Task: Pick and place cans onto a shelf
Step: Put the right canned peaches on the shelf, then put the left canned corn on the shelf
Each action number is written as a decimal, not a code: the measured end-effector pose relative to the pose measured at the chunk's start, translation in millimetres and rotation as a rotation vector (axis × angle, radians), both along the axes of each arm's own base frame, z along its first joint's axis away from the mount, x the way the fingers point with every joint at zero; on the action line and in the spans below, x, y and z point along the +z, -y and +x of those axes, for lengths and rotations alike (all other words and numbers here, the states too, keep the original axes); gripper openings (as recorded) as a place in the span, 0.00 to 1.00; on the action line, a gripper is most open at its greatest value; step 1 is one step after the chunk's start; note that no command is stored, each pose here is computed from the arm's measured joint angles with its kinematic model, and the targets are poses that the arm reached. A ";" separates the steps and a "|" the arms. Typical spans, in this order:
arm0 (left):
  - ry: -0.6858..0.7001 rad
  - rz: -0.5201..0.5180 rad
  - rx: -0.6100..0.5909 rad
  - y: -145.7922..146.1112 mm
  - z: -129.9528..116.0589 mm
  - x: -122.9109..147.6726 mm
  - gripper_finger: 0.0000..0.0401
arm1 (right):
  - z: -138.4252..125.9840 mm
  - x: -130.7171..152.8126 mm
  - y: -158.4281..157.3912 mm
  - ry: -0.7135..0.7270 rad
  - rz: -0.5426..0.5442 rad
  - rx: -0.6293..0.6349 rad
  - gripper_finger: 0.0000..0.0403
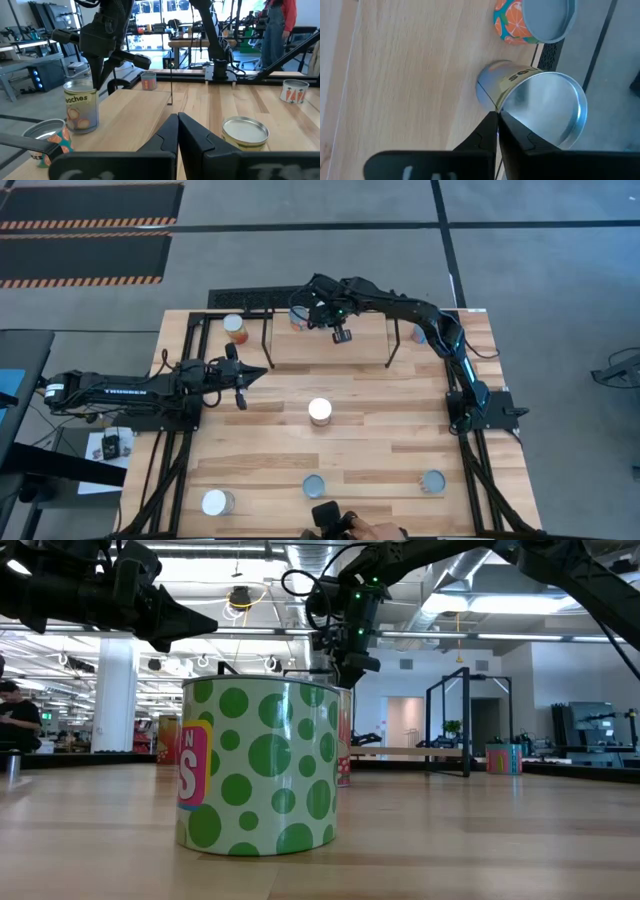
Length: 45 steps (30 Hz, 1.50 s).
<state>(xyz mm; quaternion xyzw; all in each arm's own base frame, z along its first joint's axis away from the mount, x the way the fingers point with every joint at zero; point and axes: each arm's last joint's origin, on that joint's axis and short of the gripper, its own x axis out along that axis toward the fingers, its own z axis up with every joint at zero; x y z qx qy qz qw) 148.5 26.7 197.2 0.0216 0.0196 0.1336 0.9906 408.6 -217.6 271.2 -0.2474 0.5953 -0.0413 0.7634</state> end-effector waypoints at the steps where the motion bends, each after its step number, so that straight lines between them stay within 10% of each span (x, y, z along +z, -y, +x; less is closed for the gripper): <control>1: 0.000 0.000 0.000 0.0 0.0 0.0 0.00 | 0.1 0.2 0.0 0.002 -0.001 0.000 0.11; 25: -0.003 0.003 0.000 0.0 0.0 -0.2 0.00 | 10.7 43.8 -25.5 0.123 -0.034 0.030 0.10; 32: -0.027 -0.001 0.000 0.0 -0.1 -2.5 0.00 | 4.4 76.1 -45.7 0.316 0.234 0.047 0.02; 45: -0.041 -0.004 -0.025 0.7 0.0 -3.9 0.00 | 0.0 67.7 -97.7 0.794 0.305 0.172 0.01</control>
